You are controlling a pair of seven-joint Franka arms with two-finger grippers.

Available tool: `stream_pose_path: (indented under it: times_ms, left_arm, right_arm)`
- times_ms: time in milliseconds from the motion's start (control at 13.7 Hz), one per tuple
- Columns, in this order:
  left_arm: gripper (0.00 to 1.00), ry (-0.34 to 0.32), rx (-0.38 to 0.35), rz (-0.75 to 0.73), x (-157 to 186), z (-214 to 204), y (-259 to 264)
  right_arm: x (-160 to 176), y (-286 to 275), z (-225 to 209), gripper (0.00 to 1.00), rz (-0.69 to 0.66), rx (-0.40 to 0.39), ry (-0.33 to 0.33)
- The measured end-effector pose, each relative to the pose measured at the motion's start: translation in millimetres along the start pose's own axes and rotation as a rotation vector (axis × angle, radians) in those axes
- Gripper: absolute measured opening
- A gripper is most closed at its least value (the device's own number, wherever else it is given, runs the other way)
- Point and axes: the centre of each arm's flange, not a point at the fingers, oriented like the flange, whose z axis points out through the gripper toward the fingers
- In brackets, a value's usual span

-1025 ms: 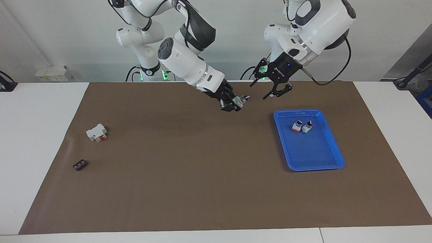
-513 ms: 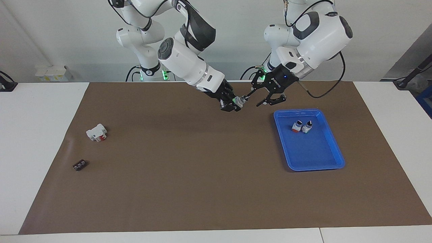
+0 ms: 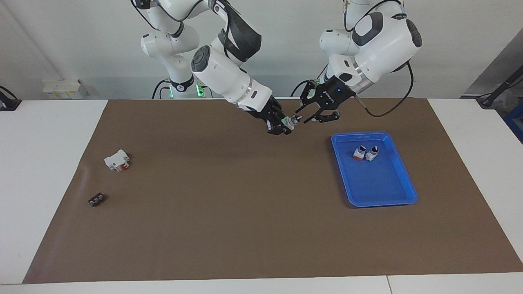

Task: Turn and place switch with both arms
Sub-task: 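Close the left gripper on the switch end held by the right gripper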

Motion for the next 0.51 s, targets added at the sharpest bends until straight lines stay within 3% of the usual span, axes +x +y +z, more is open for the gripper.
stream_pose_path:
  times_ms: [513]
  left_arm:
    - [0.39, 0.028, -0.024, -0.033, 2.7, 0.2, 3.0]
  right_arm:
    - [0.1, 0.0, 0.0, 0.42, 0.0, 0.0, 0.0]
